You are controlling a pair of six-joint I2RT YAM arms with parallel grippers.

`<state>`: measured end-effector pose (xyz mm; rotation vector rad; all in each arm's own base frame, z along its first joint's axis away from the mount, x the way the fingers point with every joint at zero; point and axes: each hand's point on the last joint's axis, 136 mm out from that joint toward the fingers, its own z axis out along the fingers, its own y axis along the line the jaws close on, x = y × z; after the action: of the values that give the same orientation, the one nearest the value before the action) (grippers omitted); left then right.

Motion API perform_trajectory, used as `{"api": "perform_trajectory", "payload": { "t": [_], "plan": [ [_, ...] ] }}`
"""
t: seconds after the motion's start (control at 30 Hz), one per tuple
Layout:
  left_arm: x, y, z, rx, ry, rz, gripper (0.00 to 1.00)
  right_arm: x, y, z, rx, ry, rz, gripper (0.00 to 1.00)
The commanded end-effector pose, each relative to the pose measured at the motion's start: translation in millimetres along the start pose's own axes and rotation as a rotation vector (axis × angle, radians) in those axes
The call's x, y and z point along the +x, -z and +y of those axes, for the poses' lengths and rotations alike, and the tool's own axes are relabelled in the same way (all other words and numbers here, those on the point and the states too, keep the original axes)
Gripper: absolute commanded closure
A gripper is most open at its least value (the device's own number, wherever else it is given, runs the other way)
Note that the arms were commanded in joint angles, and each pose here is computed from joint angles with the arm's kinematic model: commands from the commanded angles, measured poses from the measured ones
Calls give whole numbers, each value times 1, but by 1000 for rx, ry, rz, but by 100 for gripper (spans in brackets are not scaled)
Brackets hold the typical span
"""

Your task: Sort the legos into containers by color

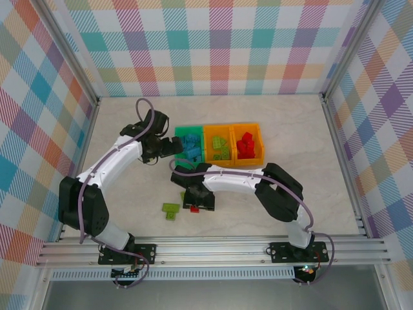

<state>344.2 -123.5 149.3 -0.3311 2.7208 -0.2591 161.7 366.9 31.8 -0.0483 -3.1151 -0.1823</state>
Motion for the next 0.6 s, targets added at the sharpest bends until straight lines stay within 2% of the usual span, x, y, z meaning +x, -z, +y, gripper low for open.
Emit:
{"api": "perform_trajectory", "payload": {
  "t": [0.0,0.37,0.5,0.57],
  "plan": [
    [0,5,6,19,3,-11,0,2,-6,0,59,21,5,35],
    [3,8,22,15,33,-20,0,8,-14,-15,114,13,26,58],
    [3,8,23,15,36,-19,0,5,-2,-19,112,13,-1,68],
    [4,7,25,10,35,-15,0,1,12,-17,88,30,-33,69]
  ]
}}
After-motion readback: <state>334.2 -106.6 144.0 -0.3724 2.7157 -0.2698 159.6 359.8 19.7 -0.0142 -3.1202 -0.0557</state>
